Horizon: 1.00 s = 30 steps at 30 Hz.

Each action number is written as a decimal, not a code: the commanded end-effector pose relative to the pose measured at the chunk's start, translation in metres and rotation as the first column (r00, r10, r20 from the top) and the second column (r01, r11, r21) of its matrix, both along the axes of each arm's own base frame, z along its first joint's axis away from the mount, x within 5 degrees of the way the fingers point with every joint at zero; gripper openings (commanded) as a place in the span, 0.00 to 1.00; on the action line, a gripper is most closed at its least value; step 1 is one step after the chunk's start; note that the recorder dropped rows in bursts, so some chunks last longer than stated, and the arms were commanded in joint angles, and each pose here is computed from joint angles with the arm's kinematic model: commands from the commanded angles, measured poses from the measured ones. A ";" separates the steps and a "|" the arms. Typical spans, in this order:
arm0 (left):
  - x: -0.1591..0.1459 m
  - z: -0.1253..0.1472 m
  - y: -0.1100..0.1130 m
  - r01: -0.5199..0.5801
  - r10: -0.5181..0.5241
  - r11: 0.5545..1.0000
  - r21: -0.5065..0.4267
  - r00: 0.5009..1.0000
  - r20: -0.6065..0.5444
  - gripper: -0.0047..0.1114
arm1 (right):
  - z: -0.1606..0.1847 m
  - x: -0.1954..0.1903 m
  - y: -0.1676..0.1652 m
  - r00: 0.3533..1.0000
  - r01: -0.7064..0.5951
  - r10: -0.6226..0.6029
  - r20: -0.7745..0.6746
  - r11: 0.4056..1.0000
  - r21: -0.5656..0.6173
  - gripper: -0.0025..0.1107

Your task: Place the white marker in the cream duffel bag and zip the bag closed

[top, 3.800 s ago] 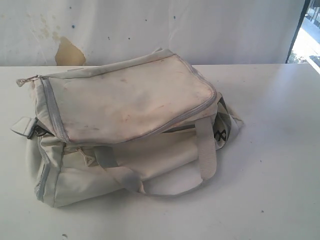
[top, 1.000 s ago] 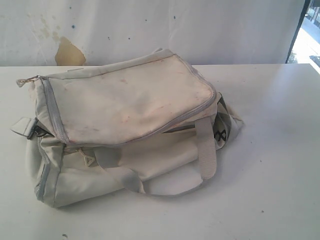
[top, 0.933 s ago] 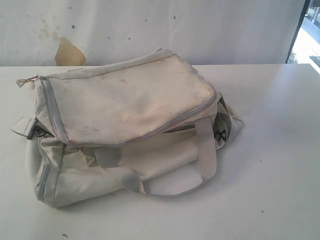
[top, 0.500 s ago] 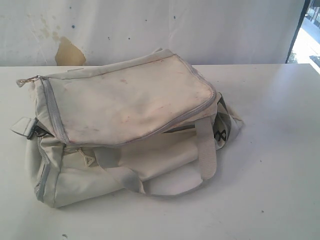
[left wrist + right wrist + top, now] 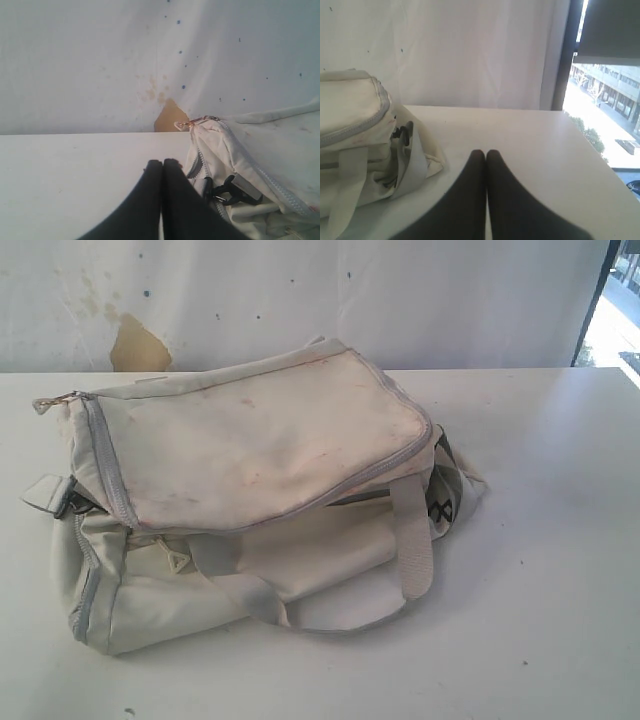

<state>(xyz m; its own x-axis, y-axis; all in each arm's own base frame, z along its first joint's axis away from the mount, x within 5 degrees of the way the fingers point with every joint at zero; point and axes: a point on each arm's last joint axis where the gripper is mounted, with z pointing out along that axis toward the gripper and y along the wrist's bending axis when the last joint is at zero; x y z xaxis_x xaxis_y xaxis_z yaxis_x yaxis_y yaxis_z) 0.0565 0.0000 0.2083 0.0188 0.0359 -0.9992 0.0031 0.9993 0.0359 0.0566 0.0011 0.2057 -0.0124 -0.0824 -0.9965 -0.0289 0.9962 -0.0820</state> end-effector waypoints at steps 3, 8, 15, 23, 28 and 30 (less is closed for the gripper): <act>0.000 -0.002 0.000 0.002 -0.002 1.000 -0.012 1.000 -0.005 0.04 | -0.004 0.000 0.000 1.000 0.005 -0.005 -0.023 1.000 0.015 0.02; 0.000 -0.002 0.000 0.002 -0.002 1.000 -0.012 1.000 -0.005 0.04 | -0.004 0.000 0.000 1.000 0.005 -0.005 -0.023 1.000 0.015 0.02; 0.000 -0.002 0.000 0.002 -0.002 1.000 -0.012 1.000 -0.005 0.04 | -0.004 0.000 0.000 1.000 0.005 -0.004 -0.023 1.000 0.019 0.02; 0.000 -0.002 0.000 0.002 -0.002 1.000 -0.008 1.000 -0.005 0.04 | -0.005 0.000 0.000 0.999 0.006 -0.005 -0.032 1.000 0.019 0.02; 0.000 -0.002 0.000 0.002 -0.002 1.000 -0.008 1.000 -0.005 0.04 | -0.005 0.000 0.000 0.999 0.006 -0.005 -0.032 1.000 0.019 0.02; 0.000 -0.002 0.000 0.002 -0.002 1.000 -0.008 1.000 -0.005 0.04 | -0.005 0.000 0.000 0.999 0.006 -0.005 -0.032 1.000 0.019 0.02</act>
